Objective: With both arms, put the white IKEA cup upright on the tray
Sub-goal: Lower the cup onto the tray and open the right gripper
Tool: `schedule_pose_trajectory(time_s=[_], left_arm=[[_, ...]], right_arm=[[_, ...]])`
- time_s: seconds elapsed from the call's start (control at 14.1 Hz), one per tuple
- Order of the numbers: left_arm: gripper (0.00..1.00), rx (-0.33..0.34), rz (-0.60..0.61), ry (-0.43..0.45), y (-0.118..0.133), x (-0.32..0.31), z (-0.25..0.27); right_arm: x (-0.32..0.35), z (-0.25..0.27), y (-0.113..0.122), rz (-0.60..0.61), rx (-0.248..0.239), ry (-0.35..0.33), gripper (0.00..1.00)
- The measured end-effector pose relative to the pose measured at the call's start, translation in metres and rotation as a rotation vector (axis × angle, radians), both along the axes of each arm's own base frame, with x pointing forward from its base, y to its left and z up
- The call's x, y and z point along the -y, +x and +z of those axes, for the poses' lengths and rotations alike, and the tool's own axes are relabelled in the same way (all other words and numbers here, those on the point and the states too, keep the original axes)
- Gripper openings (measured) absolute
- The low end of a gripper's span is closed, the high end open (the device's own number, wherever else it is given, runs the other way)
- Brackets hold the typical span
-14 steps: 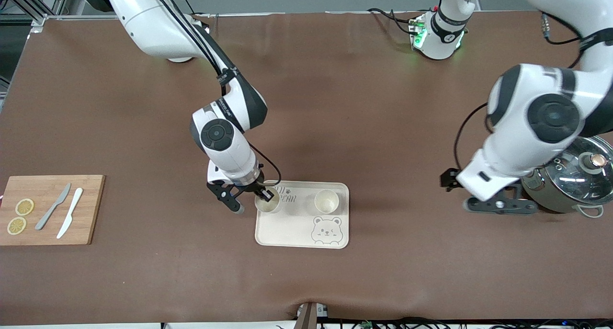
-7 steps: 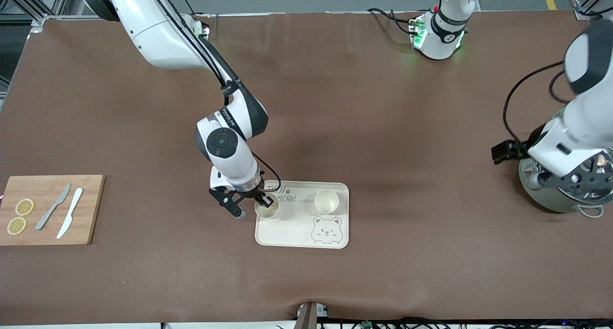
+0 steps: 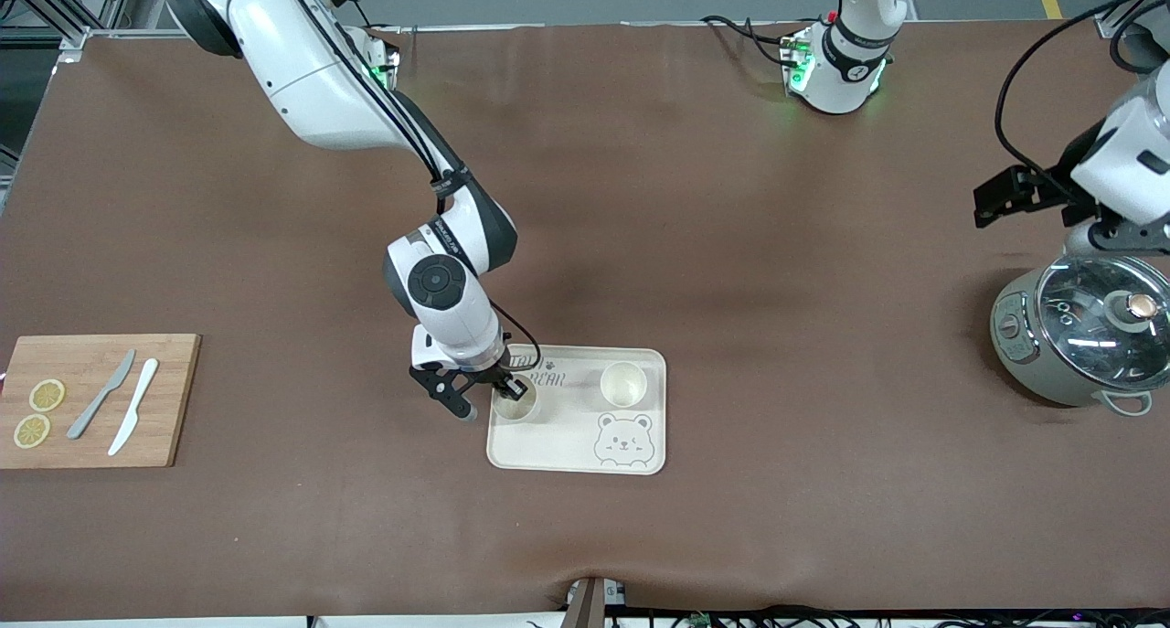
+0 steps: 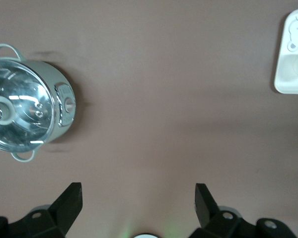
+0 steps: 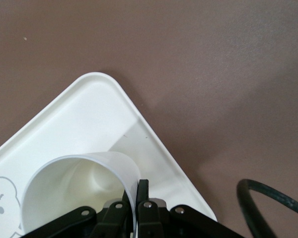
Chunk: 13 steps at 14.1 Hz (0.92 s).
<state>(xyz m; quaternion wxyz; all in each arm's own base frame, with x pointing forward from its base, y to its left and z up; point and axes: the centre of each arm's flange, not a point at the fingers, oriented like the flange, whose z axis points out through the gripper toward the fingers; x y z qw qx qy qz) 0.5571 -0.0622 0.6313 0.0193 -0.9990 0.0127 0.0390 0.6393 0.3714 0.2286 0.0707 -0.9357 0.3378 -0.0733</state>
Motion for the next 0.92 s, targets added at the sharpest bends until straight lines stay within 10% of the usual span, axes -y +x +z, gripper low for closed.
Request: schedule_pose_trajectory(time_s=[0.42, 0.92], left_arm=[[1.0, -0.005, -0.025, -0.032, -0.025, 0.014, -0.01], [1.0, 0.053, -0.027, -0.131, -0.012, 0.02, -0.018]], right_arm=[[-0.006, -0.009, 0.0, -0.001, 0.005, -0.012, 0.07], [-0.01, -0.005, 0.002, 0.007, 0.042, 0.003, 0.76]])
